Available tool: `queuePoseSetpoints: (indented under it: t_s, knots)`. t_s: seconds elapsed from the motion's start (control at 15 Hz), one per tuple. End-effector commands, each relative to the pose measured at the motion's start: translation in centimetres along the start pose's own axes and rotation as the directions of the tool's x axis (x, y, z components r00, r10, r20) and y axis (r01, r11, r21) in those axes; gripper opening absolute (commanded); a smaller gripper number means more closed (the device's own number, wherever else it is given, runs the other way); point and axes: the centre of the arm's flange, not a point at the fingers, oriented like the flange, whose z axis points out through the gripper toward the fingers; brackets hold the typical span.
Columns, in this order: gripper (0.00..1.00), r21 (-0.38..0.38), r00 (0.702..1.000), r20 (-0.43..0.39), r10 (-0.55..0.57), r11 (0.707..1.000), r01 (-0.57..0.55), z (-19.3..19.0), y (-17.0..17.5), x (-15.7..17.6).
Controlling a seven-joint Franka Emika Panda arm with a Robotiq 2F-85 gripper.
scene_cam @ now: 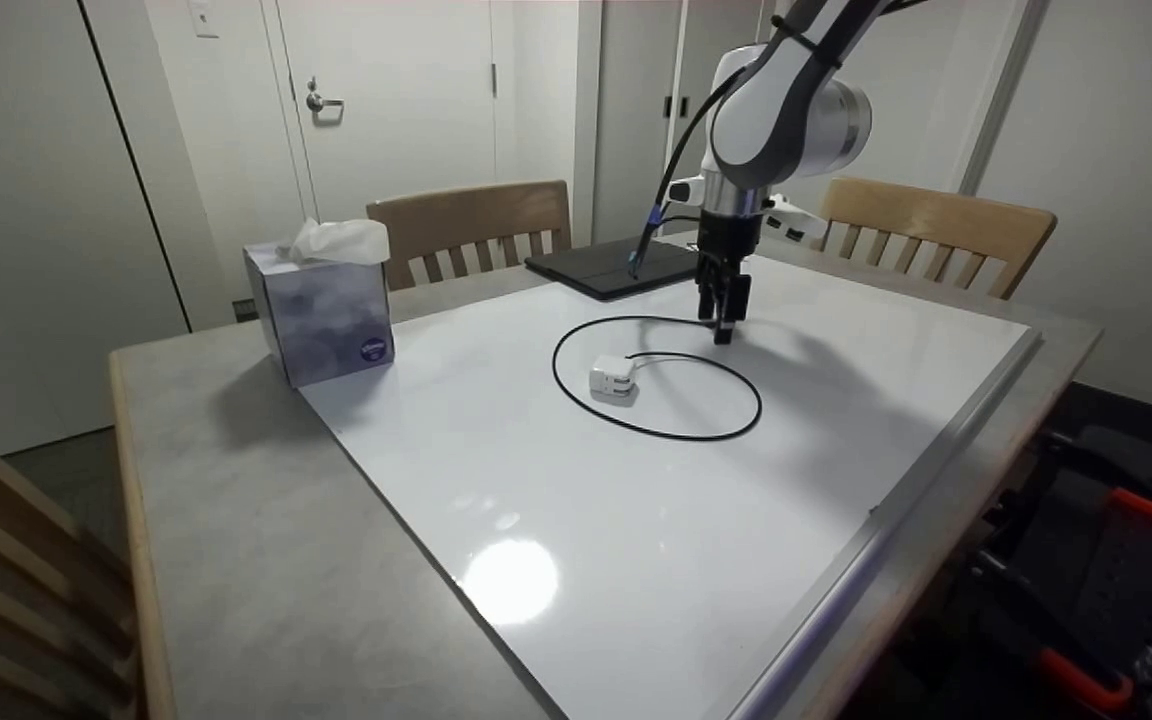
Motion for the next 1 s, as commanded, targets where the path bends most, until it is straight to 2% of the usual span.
queuePoseSetpoints:
  t_s: [0.0,0.53,0.8,0.93]
  knots:
    - [0.58,0.002,1.0,-0.003,0.009,1.0,-0.009,0.5,-0.2,-0.2]
    - [0.02,0.001,1.0,0.002,0.002,1.0,-0.002,0.0,-1.3,0.2]
    - [0.02,-0.001,1.0,0.024,-0.011,1.0,0.011,-0.7,-2.0,0.6]
    - [0.02,0.008,0.998,0.03,-0.062,0.998,0.061,-1.3,-2.5,1.2]
